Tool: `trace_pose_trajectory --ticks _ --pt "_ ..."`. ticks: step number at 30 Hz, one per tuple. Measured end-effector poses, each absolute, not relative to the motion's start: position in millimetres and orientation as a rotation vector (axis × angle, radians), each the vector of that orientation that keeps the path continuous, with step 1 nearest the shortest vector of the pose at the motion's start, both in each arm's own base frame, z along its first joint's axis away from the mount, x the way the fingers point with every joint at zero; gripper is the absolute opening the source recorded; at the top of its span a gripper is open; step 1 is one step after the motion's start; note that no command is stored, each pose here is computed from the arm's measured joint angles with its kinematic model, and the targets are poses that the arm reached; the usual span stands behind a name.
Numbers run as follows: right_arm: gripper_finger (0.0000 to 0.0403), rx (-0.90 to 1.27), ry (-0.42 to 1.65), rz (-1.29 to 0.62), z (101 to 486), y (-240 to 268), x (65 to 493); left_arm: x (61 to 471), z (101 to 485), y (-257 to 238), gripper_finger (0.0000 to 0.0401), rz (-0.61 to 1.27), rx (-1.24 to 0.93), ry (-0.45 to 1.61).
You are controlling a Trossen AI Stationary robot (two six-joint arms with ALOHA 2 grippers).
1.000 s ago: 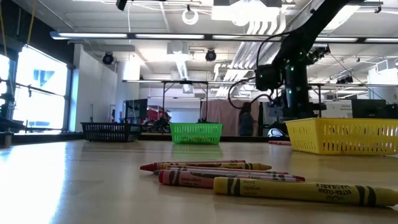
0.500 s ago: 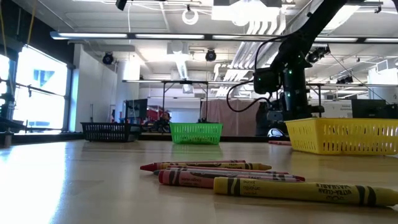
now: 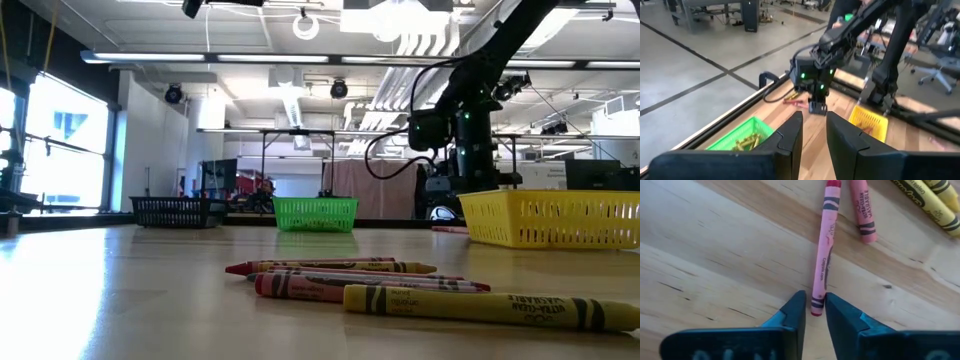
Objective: Sort crayons
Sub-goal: Put the red crayon into the yellow basket
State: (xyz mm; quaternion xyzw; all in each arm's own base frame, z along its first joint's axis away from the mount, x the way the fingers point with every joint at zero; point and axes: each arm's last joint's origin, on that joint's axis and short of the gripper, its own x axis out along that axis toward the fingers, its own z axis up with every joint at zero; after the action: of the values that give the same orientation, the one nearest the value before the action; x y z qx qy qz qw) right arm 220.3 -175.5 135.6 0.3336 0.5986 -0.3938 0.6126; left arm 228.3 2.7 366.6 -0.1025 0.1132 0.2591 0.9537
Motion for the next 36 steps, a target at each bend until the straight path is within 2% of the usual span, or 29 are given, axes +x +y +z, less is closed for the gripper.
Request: trace_pose_trajectory --ticks 11,16,22,29,32,36 --pt "0.0008 0.833 1.376 -0.932 137 -173 220 223 368 3 0.0072 0.521 -0.119 0.257" --pt "0.0012 0.897 1.409 -0.908 147 -164 212 219 371 5 0.0072 0.596 -0.077 0.24" --pt "0.0009 0.938 1.237 -0.886 186 -154 206 217 372 6 0.0072 0.601 -0.033 0.253" --pt "0.0008 0.982 1.042 -0.677 240 -100 209 217 372 9 0.0072 0.617 -0.021 0.258" --pt "0.0008 0.989 1.059 -0.535 253 -66 209 216 372 14 0.0072 0.63 0.029 0.276" --pt "0.0008 1.003 1.138 -0.465 263 -22 201 216 372 21 0.0072 0.647 0.123 0.311"
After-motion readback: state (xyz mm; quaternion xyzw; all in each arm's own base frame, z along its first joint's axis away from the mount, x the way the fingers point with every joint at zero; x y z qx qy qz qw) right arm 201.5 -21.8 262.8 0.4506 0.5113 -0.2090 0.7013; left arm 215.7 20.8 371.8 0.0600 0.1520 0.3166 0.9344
